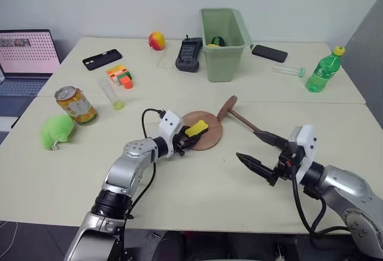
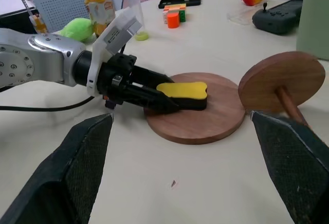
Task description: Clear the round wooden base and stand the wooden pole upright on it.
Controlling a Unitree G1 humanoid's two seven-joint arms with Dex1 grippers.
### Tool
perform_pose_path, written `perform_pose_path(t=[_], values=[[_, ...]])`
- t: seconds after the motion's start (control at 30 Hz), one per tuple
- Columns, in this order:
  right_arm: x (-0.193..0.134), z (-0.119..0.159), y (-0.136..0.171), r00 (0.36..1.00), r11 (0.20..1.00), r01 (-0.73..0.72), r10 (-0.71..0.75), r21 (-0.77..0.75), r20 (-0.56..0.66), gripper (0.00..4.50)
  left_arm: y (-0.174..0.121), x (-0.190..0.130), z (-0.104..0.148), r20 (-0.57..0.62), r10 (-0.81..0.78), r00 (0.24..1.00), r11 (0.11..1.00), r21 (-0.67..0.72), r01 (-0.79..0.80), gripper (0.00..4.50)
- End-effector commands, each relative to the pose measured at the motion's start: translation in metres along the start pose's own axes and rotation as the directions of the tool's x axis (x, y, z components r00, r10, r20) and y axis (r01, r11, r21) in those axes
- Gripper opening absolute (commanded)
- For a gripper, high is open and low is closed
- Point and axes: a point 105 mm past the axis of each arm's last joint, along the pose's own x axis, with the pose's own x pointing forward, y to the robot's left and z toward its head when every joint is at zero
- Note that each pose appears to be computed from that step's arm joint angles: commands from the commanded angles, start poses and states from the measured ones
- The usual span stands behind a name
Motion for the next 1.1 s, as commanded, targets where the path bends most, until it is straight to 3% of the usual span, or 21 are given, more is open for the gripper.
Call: perform_pose_path(t=[0.03,0.13,0.23,0.3,0.37,0.47,0.63,0.77,0.83,1.1], values=[[0.001,0.012,0.0,0.999,1.0,-0.018,0.019,-0.021,0.037,4.5,0.004,-0.006,0.012,0.043,0.04,0.998,0.999,0.026,-0.041,1.52],[0.003,0.011,0.0,0.999,0.999,-0.025,0.026,-0.023,0.032,4.5,0.008,-0.009,0.014,0.055,0.071,0.996,0.997,0.01,-0.071,1.35],[0.009,0.016,0.006,0.996,0.997,-0.075,0.076,-0.016,0.047,4.5,0.031,-0.022,0.028,0.096,0.188,0.977,0.981,0.018,-0.191,1.3],[0.011,0.02,0.014,0.989,0.99,-0.141,0.142,-0.019,0.047,4.5,0.079,-0.047,0.044,0.153,0.438,0.886,0.897,-0.018,-0.441,1.3],[0.013,0.022,0.016,0.983,0.984,-0.179,0.18,-0.015,0.045,4.5,0.119,-0.077,0.04,0.147,0.655,0.741,0.756,-0.11,-0.645,1.3],[0.017,0.025,0.02,0.975,0.976,-0.219,0.219,-0.005,0.045,4.5,0.14,-0.097,0.019,0.071,0.76,0.646,0.647,-0.184,-0.74,1.3],[0.02,0.03,0.025,0.956,0.957,-0.29,0.29,-0.012,0.038,4.5,0.139,-0.093,-0.007,-0.003,0.757,0.653,0.634,-0.238,-0.736,1.3],[0.025,0.035,0.02,0.959,0.961,-0.278,0.278,-0.013,0.051,4.5,0.134,-0.087,-0.011,-0.019,0.746,0.665,0.642,-0.243,-0.727,1.3],[0.025,0.035,0.02,0.957,0.959,-0.284,0.285,-0.012,0.049,4.5,0.133,-0.089,-0.013,-0.02,0.751,0.66,0.637,-0.24,-0.732,2.0],[0.026,0.034,0.02,0.958,0.959,-0.283,0.283,-0.001,0.047,4.5,0.129,-0.102,-0.004,0.005,0.763,0.646,0.628,-0.242,-0.74,3.6]])
